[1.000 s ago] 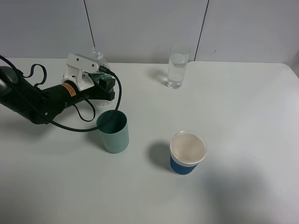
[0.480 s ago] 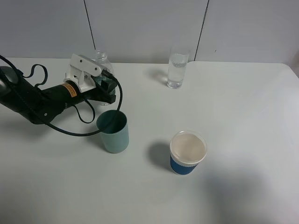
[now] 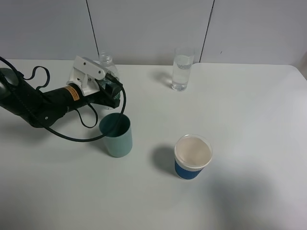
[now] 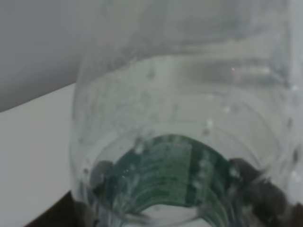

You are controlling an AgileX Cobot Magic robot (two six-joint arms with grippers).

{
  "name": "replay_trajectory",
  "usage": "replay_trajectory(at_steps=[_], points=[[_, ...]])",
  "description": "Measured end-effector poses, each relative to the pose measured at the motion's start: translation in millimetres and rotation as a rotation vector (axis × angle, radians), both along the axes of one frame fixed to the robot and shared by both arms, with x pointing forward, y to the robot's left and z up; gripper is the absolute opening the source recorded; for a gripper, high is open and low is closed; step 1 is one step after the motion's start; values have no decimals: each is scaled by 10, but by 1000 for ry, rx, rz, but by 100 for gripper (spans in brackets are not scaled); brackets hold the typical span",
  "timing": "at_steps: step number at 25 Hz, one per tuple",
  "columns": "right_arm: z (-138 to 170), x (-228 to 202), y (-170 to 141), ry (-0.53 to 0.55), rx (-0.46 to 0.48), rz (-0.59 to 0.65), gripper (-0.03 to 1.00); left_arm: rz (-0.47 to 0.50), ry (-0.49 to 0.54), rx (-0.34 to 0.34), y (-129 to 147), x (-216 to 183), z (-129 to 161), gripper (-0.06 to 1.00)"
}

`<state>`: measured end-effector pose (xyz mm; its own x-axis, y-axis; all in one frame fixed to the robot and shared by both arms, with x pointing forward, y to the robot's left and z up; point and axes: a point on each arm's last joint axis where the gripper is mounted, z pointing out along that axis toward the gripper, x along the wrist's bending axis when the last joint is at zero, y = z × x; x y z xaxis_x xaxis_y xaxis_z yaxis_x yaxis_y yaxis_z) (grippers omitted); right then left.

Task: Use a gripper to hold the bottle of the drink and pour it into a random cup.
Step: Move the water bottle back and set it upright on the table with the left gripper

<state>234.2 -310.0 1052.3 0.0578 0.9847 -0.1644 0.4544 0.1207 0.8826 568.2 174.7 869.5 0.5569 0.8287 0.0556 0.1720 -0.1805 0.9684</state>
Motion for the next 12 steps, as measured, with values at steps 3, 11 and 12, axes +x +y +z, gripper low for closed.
replay_trajectory(at_steps=[3, 11, 12], points=[[0, 0, 0, 0, 0, 0, 74, -5, 15, -21, -8, -5, -1, 50], [0, 0, 0, 0, 0, 0, 74, 2, 35, -51, -10, -7, -1, 50], [0, 0, 0, 0, 0, 0, 74, 4, 40, -58, -10, -7, -1, 50]])
